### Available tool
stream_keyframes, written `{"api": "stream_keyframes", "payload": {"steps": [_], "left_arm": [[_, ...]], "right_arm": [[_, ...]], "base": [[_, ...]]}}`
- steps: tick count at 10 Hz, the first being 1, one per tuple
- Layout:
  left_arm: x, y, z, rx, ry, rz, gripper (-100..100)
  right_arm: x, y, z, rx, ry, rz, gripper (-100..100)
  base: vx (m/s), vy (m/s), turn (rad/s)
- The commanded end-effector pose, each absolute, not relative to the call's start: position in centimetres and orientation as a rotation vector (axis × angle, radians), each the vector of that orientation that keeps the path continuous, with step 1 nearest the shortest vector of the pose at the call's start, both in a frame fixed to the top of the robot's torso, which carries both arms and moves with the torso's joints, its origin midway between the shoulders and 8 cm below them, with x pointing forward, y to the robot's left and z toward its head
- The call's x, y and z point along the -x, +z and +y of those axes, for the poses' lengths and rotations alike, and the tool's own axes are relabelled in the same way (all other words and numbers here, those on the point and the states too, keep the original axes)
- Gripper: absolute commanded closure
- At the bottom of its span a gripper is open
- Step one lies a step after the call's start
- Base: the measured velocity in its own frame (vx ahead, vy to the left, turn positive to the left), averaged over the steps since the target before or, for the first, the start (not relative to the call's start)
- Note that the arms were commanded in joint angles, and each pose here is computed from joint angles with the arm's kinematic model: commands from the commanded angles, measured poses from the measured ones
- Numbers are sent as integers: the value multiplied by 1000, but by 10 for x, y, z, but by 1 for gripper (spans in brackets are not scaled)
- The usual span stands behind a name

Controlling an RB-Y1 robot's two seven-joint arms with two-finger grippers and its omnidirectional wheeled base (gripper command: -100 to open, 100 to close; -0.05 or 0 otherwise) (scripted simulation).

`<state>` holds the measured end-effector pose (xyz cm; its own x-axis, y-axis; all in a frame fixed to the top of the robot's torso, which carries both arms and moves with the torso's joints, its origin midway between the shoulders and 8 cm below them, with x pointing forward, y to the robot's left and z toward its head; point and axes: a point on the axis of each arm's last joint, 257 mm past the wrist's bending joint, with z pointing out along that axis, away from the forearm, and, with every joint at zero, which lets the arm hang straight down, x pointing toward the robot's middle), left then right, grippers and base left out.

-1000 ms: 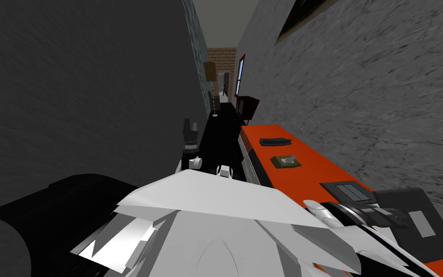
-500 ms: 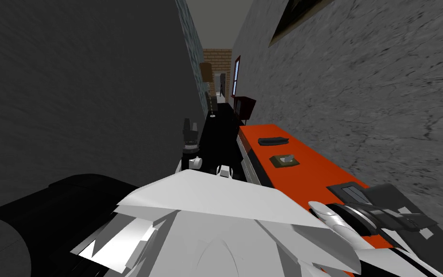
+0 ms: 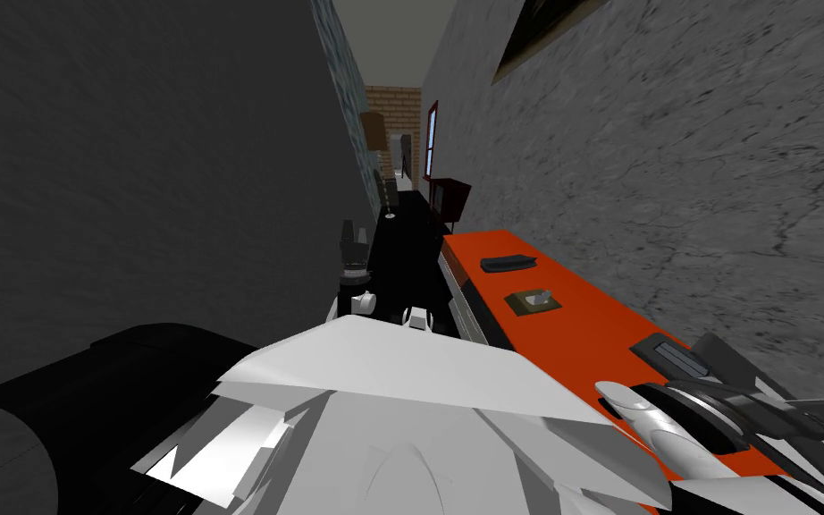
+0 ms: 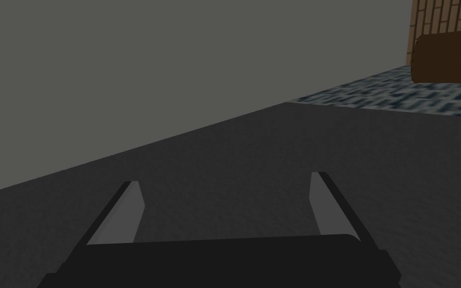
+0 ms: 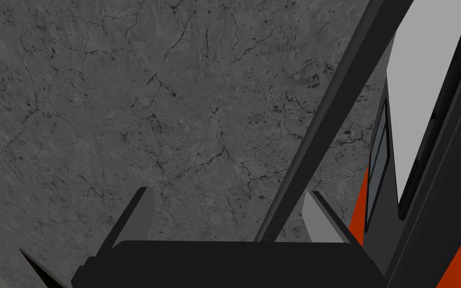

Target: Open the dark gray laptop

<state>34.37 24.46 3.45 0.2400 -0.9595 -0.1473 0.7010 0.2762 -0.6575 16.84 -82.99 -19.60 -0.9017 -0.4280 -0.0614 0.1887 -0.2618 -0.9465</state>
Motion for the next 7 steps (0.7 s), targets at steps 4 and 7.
{"api": "stream_keyframes", "payload": {"steps": [4,7], "left_arm": [[-344,34,245,518,-1208,596,0],[-344,35,245,518,-1208,596,0]], "right_arm": [[-169,-194,-833,302,-2191,1613,0],[-169,-195,-833,302,-2189,1615,0]], "base": [[11,7,-6],[0,0,0]]}}
